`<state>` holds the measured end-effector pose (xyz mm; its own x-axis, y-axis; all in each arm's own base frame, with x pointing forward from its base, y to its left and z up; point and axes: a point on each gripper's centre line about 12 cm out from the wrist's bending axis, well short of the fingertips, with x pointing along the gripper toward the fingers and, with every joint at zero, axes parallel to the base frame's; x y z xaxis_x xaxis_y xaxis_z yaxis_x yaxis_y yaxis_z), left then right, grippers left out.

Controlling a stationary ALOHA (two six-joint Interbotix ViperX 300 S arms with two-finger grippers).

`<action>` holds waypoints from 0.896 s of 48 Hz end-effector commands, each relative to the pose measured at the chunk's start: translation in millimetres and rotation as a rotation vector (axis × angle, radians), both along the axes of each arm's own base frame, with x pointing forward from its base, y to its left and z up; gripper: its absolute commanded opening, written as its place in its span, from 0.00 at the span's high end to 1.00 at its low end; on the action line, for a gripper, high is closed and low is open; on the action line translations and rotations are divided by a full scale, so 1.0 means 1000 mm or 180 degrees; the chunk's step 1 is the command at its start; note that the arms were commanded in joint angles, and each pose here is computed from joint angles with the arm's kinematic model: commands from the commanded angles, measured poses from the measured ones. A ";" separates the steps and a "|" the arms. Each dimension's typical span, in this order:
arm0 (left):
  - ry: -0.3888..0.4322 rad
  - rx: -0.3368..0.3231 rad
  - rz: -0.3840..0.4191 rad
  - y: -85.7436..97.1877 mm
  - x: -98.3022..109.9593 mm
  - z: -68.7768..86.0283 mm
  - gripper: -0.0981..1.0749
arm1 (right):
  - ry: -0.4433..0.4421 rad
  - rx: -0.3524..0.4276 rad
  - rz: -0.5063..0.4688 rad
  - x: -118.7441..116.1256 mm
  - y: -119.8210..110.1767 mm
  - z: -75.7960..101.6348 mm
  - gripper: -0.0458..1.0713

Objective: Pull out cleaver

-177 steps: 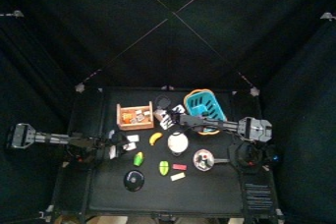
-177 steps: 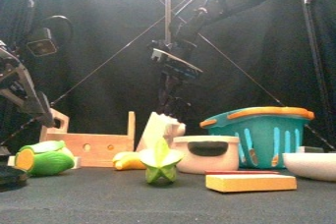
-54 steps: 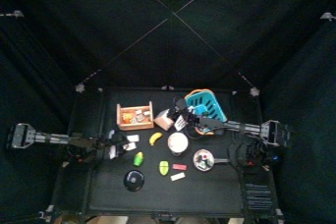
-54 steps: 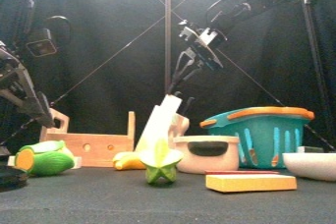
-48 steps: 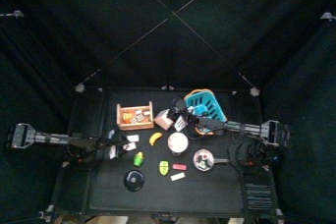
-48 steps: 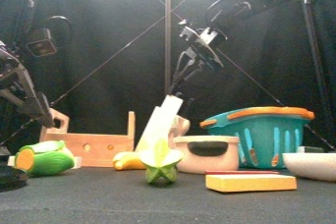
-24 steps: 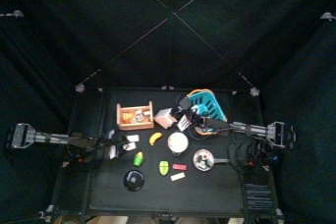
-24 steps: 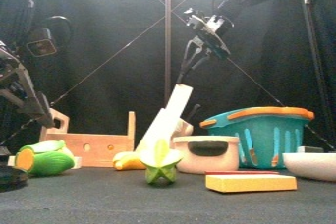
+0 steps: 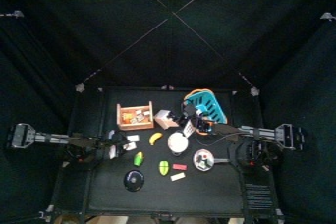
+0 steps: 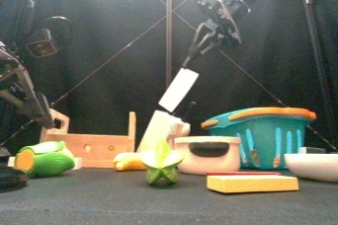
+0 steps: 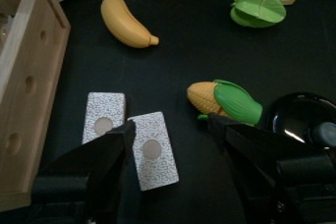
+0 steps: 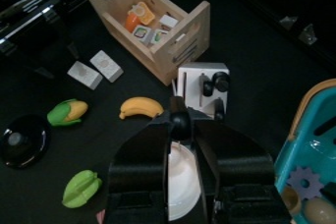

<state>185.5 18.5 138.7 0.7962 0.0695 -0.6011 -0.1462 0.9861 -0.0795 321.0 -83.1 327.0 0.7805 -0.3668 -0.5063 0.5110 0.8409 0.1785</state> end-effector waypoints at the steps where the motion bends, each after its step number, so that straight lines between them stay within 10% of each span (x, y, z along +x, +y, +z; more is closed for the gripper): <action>1: -0.0051 0.0000 0.0002 0.001 0.004 0.004 0.11 | -0.0246 -0.0096 0.0161 -0.012 0.009 0.011 0.57; 15: -0.0098 -0.0024 0.0026 0.001 0.005 0.007 0.11 | -0.0911 -0.0259 0.0814 -0.034 0.034 -0.007 0.57; 43: -0.1063 -0.0306 -0.0182 -0.011 0.016 0.044 0.11 | -0.1147 -0.0440 0.1179 -0.047 0.049 -0.015 0.57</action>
